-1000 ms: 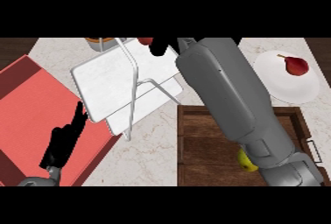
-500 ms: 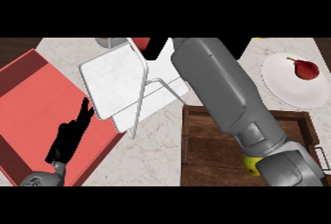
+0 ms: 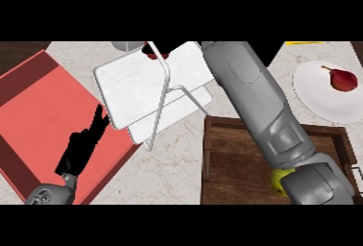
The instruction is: Pick the bell pepper from the tray and place it in the tiered shelf
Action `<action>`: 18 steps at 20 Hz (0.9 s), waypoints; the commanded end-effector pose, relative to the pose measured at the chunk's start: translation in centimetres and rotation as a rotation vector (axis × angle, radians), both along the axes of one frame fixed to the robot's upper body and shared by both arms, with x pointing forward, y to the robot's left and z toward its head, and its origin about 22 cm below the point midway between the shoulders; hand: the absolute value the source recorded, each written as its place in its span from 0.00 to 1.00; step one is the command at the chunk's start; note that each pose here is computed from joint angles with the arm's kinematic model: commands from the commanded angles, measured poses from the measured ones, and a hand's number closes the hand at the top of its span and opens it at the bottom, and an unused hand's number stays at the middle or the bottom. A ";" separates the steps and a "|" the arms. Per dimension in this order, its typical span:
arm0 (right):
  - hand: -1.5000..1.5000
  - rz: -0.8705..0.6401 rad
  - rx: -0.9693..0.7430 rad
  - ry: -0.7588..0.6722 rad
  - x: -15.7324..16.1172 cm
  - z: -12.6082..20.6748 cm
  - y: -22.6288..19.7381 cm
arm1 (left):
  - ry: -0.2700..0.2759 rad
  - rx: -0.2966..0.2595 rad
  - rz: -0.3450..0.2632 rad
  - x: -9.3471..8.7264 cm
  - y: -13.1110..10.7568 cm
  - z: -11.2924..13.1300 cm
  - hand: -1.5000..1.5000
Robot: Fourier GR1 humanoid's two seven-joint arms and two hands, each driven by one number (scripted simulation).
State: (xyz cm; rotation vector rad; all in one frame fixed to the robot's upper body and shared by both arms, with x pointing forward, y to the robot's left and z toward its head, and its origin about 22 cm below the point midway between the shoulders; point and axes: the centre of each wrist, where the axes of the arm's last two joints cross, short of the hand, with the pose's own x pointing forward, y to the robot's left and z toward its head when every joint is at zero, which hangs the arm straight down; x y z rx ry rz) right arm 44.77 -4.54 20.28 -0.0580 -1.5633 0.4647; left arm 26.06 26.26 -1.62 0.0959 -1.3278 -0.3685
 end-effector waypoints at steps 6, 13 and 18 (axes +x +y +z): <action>0.00 -0.297 0.268 -0.172 0.4 1.9 -0.2 | 0.018 -0.021 0.024 -1.3 0.5 -1.2 0.50; 0.00 -0.556 0.280 -0.161 2.0 0.7 -8.5 | 0.033 -0.032 0.090 -2.9 1.3 -1.4 0.50; 0.00 -0.515 0.261 -0.161 1.8 0.3 -18.1 | 0.033 -0.045 0.083 -1.1 0.5 -0.7 0.50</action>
